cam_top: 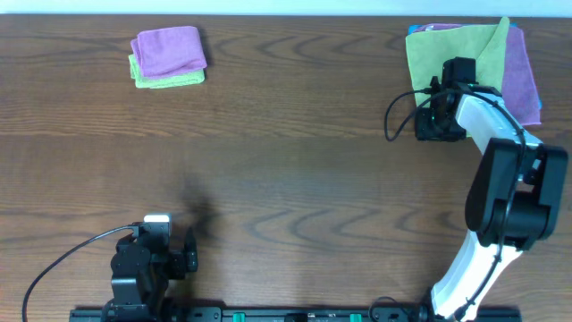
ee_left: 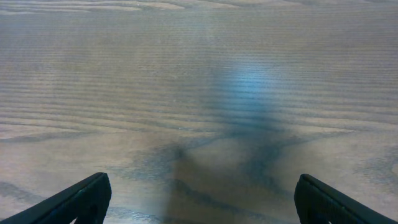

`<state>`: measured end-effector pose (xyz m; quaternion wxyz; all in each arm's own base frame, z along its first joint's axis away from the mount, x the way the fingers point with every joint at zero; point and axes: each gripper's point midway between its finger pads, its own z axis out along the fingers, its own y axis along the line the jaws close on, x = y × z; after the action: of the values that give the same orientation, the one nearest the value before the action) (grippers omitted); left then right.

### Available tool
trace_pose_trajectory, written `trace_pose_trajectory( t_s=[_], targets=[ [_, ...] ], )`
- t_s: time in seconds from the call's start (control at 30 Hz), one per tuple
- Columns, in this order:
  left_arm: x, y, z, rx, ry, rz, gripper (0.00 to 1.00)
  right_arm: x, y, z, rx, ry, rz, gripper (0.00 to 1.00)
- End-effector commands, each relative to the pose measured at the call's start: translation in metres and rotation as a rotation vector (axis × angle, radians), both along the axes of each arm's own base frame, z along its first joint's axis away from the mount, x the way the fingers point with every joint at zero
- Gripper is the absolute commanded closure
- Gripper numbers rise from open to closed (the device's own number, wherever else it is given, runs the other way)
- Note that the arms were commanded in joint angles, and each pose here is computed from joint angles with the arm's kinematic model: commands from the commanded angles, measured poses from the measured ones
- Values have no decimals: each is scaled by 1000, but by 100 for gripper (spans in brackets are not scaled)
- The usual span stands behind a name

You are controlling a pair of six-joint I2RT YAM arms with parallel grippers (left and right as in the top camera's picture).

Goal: Fold the cloth
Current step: 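Close the right gripper on the green cloth corner, then drag the green cloth off the stack toward the table center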

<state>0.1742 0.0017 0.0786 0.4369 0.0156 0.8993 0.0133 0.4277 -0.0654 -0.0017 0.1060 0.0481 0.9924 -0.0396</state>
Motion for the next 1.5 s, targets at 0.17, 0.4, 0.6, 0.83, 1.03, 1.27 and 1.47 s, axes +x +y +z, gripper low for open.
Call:
trace_pose_trajectory(
  t_s=[0.17, 0.4, 0.6, 0.83, 1.03, 1.27, 1.47],
  targets=[
    [-1, 3, -5, 19, 10, 9, 5, -11, -2, -23, -1, 53, -4, 67],
    [-1, 3, -5, 19, 10, 9, 5, -11, 2, -27, 18, 60, 2, 99],
    [-1, 3, -5, 19, 10, 9, 5, -17, 20, -19, 24, 84, 44, 99],
    [-1, 3, -5, 19, 10, 9, 5, -11, 57, 9, 19, 33, 135, 99],
    [-1, 3, -5, 19, 10, 9, 5, -11, 79, 23, 17, 11, 186, 99],
    [-1, 3, -5, 19, 10, 9, 5, -19, 80, 21, 20, 41, 190, 99],
    [-1, 3, -5, 19, 10, 9, 5, -31, 118, 21, 194, 76, 276, 99]
  ],
)
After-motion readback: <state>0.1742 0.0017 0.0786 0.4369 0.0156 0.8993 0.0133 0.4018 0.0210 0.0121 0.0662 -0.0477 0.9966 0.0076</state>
